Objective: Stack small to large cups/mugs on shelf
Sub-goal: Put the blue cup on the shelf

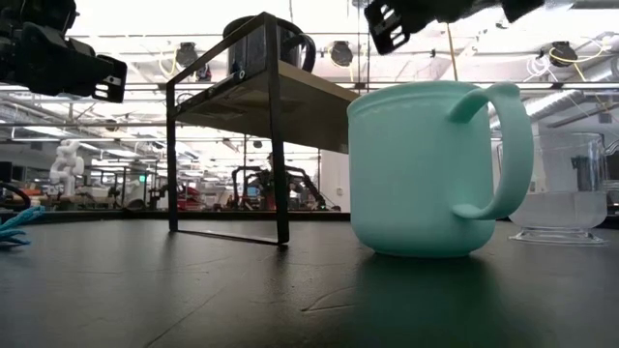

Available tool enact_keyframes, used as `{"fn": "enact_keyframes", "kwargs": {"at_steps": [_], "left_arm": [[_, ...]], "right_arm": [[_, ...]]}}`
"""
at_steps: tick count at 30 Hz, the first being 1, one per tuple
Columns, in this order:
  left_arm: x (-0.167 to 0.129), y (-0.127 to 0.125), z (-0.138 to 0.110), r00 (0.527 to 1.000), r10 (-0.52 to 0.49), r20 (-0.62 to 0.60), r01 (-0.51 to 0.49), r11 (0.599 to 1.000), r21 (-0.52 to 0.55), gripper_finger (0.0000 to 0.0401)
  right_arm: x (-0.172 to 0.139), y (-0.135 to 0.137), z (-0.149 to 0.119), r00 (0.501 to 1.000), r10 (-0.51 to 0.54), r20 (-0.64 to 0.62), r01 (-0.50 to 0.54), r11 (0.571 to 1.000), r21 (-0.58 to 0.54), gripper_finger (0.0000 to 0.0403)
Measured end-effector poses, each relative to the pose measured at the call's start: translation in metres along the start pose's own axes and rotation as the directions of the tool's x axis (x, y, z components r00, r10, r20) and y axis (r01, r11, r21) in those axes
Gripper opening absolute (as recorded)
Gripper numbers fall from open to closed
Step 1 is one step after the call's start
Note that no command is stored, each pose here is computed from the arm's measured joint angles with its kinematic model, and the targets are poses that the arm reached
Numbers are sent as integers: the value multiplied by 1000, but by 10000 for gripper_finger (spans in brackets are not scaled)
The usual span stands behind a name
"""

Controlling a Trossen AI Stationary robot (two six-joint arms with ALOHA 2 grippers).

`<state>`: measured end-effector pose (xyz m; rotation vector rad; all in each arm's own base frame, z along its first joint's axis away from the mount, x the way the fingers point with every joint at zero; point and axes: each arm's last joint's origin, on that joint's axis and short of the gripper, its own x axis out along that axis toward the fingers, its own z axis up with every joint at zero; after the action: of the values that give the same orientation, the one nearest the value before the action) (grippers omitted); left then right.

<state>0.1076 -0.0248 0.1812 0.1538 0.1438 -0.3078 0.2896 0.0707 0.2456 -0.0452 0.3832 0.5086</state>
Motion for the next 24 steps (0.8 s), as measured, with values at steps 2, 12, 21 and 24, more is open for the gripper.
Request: {"fn": "enact_keyframes", "kwargs": {"at_steps": [2,12,21,24], "left_arm": [[0,0,0,1000,-1,-1,1,1000,0,1],[0,0,-1,1000,-7,-7,7,1000,4,1],[0,0,-2,1000,-8,-15,8,1000,4,0],[0,0,-2,1000,-7,-16,7,1000,4,1]], "right_arm": [[-1,0,6,1000,1,-29,-1,1000,2,0],[-7,-2,22,987,5,-162,3,999,52,0],[-5,0,29,973,25,-228,-4,996,91,0],[8,2,21,954,49,-297,-19,994,103,0]]}}
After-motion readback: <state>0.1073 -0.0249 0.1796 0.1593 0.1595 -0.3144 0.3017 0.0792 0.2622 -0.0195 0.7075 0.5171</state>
